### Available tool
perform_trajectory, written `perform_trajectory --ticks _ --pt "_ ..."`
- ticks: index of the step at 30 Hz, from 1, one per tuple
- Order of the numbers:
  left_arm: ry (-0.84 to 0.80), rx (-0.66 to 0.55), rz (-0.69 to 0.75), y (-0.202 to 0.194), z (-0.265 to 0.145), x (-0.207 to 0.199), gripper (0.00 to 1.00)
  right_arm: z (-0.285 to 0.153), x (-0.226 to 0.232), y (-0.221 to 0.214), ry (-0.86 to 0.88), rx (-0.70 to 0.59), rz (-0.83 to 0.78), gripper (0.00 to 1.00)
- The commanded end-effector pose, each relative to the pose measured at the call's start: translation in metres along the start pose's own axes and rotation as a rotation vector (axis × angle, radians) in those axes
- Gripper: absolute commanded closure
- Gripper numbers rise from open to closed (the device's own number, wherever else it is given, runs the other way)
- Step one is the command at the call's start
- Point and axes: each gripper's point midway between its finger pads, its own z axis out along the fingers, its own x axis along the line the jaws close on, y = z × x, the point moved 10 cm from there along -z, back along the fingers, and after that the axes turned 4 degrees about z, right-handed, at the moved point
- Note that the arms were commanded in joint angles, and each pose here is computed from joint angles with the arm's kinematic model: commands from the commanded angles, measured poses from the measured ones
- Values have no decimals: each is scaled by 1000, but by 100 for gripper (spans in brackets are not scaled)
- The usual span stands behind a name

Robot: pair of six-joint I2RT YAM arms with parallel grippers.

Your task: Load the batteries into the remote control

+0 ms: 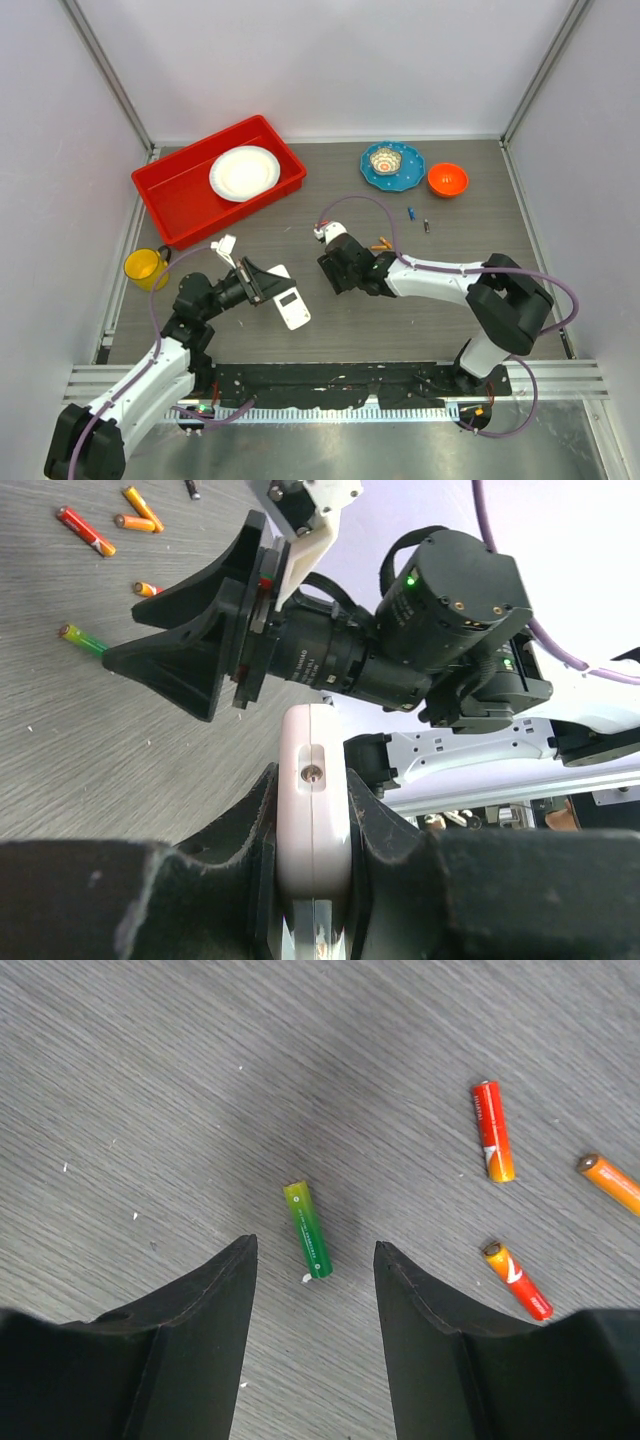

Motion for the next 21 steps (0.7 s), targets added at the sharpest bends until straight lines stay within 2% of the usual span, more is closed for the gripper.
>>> perform_trajectory --ticks 1,13,21 --pt "-99 -33 53 4 -2 -11 100 9 1 4 32 -39 20 46" --pt "-113 -51 60 1 -6 -11 100 21 -4 3 45 -25 57 55" --pt "-122 -50 66 0 -7 -12 100 27 -4 -4 52 -1 63 57"
